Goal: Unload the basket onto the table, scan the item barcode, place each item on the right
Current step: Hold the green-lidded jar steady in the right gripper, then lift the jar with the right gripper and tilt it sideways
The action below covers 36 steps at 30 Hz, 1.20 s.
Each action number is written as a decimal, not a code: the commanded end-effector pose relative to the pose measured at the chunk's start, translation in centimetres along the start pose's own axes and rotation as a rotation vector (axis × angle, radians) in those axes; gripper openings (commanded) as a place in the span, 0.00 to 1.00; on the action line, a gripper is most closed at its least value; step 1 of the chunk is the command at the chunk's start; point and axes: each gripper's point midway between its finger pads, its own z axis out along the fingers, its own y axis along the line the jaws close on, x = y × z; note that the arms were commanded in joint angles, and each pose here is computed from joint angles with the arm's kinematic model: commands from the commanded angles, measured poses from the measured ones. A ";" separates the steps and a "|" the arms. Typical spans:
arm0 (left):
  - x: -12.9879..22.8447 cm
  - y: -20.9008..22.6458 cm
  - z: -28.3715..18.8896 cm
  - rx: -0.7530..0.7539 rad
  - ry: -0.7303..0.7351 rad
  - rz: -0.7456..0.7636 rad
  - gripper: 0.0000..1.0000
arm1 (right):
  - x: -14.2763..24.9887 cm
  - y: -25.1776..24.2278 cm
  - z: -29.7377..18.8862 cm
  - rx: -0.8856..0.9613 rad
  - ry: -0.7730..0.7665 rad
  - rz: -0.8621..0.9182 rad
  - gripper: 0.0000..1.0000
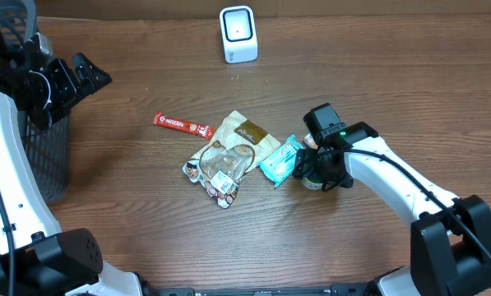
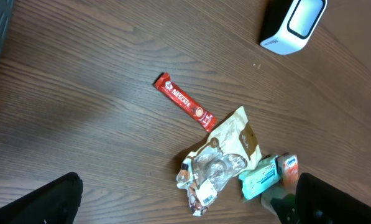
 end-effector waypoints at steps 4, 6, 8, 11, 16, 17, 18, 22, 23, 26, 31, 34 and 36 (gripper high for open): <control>0.0 0.0 0.3 0.000 0.008 -0.006 1.00 | -0.4 -0.5 0.2 0.033 -0.028 0.001 0.85; 0.0 0.0 0.3 0.001 0.008 -0.006 1.00 | -0.5 -0.5 0.2 0.032 -0.030 0.001 0.84; 0.1 0.0 0.3 0.001 0.009 -0.006 1.00 | -0.4 -0.5 0.2 0.032 -0.029 0.001 0.84; 0.0 0.0 0.3 0.000 0.008 -0.006 1.00 | -0.4 -0.5 0.2 0.034 -0.026 0.000 0.84; 0.0 0.0 0.3 0.000 0.008 -0.006 1.00 | -0.2 -0.6 0.7 0.044 -0.010 0.001 0.84; 0.1 0.0 0.3 0.001 0.009 -0.006 1.00 | -0.2 -0.7 1.0 0.048 -0.003 0.000 0.84; 0.0 0.0 0.3 0.000 0.008 -0.006 1.00 | -0.1 -0.7 1.2 0.053 0.005 0.000 0.84; 0.0 0.0 0.3 0.001 0.008 -0.006 1.00 | 0.2 -0.9 1.8 0.065 0.024 0.000 0.82; 0.0 0.0 0.3 0.000 0.008 -0.005 1.00 | 0.2 -0.9 1.8 0.066 0.025 0.000 0.82; 0.0 0.0 0.3 0.001 0.008 -0.006 1.00 | 0.2 -0.9 1.8 0.066 0.025 0.000 0.78; 0.0 0.0 0.3 0.000 0.008 -0.006 1.00 | 0.6 -1.2 1.8 0.077 0.041 -0.001 0.50; 0.0 0.0 0.3 0.000 0.008 -0.006 1.00 | 0.5 -1.4 1.3 0.078 0.044 0.010 0.29; 0.1 0.0 0.3 0.001 0.009 -0.006 1.00 | 0.1 -1.1 0.0 0.043 0.046 0.037 0.24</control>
